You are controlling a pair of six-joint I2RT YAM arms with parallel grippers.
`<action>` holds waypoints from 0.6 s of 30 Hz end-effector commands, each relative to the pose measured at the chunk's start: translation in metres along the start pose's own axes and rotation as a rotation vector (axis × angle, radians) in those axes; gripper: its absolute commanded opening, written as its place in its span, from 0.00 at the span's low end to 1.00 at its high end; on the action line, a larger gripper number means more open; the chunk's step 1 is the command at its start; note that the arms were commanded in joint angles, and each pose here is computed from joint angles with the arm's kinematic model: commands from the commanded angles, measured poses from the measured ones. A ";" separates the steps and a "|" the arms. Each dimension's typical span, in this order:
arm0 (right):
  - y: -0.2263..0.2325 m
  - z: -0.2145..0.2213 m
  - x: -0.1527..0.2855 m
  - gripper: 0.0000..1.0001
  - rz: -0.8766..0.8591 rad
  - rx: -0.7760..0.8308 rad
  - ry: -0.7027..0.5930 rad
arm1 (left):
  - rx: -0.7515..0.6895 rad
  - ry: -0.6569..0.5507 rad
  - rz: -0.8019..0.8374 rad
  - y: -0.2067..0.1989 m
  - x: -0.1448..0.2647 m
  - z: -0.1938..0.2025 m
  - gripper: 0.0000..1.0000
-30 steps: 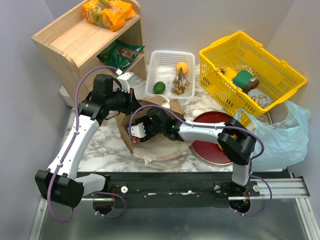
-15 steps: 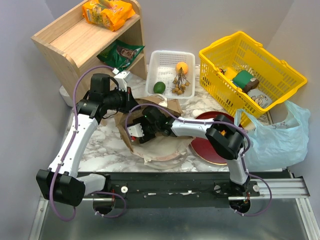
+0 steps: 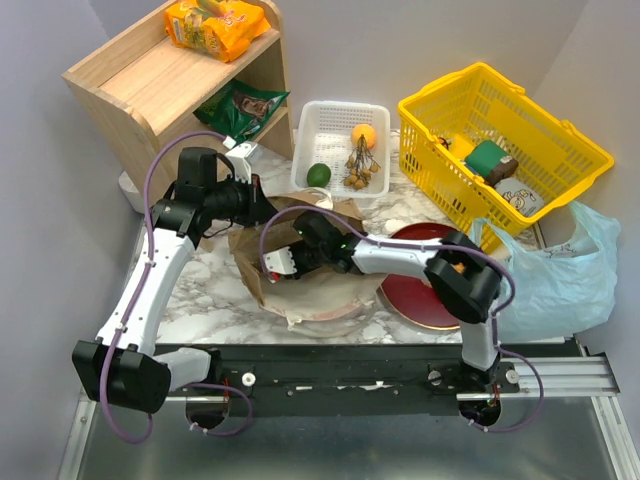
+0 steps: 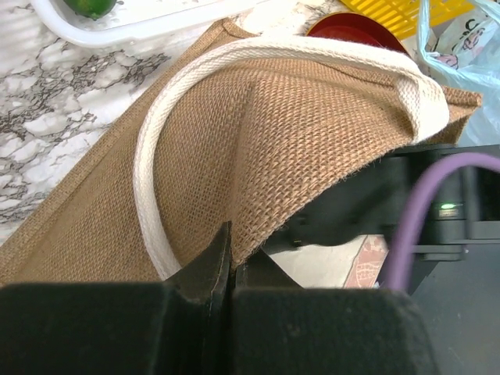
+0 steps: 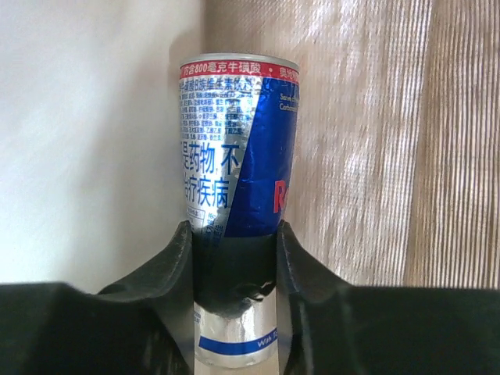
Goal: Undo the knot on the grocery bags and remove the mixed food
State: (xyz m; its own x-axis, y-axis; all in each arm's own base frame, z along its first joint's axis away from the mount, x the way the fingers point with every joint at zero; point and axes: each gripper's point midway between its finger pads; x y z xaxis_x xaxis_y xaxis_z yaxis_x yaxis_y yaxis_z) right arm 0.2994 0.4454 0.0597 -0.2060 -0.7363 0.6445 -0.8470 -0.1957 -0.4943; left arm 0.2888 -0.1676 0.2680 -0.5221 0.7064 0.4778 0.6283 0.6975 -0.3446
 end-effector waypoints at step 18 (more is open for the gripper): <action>-0.037 -0.153 0.288 0.00 0.257 -0.294 -0.474 | -0.305 0.291 -0.181 0.040 0.040 0.027 0.00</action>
State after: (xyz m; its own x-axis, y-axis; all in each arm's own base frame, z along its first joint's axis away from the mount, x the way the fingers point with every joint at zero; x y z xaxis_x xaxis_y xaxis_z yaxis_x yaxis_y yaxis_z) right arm 0.2084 0.3540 0.2669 -0.2032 -0.9103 0.3607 -0.9051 0.0341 -0.4239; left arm 0.3077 -0.1448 0.2692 -0.5505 0.6076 0.5724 0.6614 0.7359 -0.1451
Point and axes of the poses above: each gripper's point midway between its finger pads, its own x axis back along the fingers, its own y axis along the line the jaws close on, z = x × y, and after that the axes turned 8 degrees about -x, right-handed
